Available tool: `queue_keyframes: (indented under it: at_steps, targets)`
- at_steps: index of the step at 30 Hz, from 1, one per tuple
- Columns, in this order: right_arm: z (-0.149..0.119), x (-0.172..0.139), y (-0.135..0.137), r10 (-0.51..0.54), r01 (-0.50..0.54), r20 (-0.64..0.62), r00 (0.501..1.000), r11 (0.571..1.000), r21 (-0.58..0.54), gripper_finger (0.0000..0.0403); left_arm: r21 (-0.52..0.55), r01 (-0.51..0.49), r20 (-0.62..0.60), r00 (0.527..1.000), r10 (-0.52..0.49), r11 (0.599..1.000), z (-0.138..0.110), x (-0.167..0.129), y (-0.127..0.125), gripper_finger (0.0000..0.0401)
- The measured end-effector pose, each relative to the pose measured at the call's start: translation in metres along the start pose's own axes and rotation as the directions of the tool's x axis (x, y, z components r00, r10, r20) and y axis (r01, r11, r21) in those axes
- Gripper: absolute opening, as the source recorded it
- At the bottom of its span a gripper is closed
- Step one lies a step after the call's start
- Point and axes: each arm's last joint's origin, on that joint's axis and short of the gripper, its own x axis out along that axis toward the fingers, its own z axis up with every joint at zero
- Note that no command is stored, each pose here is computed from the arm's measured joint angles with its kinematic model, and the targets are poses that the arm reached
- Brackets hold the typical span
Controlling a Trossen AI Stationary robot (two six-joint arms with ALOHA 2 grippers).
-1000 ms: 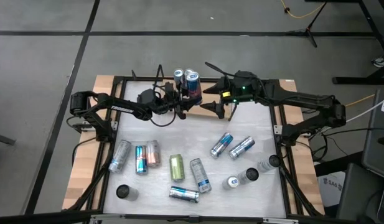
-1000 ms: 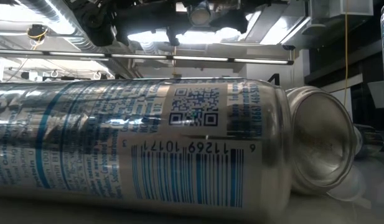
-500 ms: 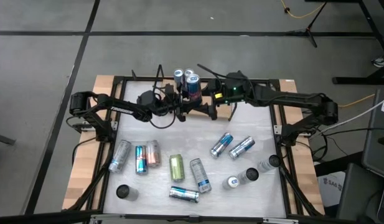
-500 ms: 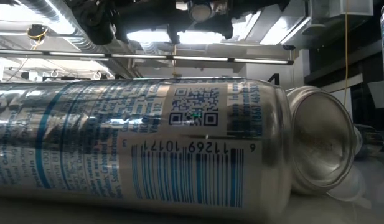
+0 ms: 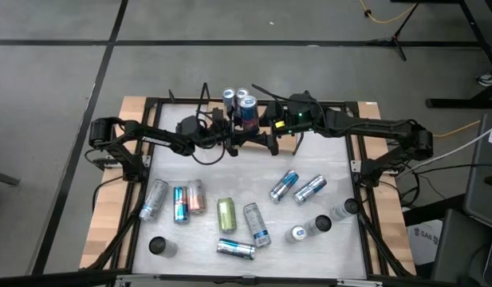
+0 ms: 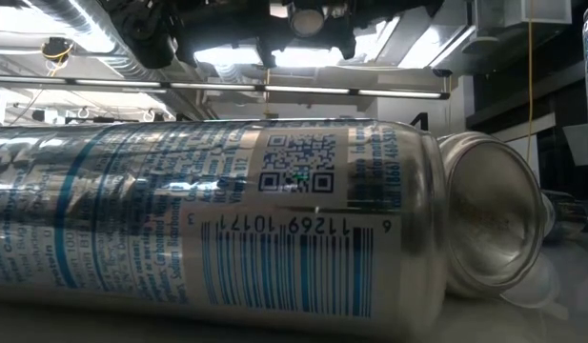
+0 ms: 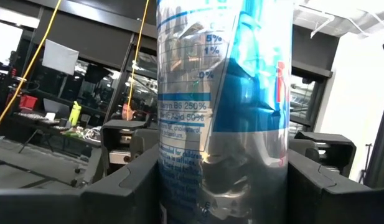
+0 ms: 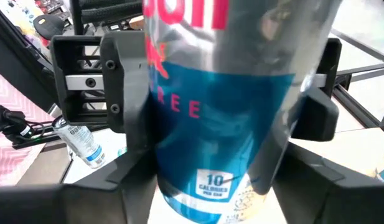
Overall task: Place canned beverage on shelf
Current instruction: Put the blue soda can on the shelf
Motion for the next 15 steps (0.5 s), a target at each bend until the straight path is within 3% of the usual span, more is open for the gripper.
queue_keyframes:
  at_steps: [4,15]
  targets:
    - [-0.0002,0.0,0.0,0.002,-0.002,-0.003,1.0,1.0,-0.001,0.0239,0.0,0.0,-0.01,1.0,0.0,1.0,-0.0005,-0.0001,0.0,0.0228]
    - [-0.0002,0.0,-0.0001,0.002,-0.002,-0.002,1.0,1.0,-0.023,0.0238,0.003,-0.001,-0.013,1.0,0.001,1.0,-0.001,0.0,-0.0003,0.023]
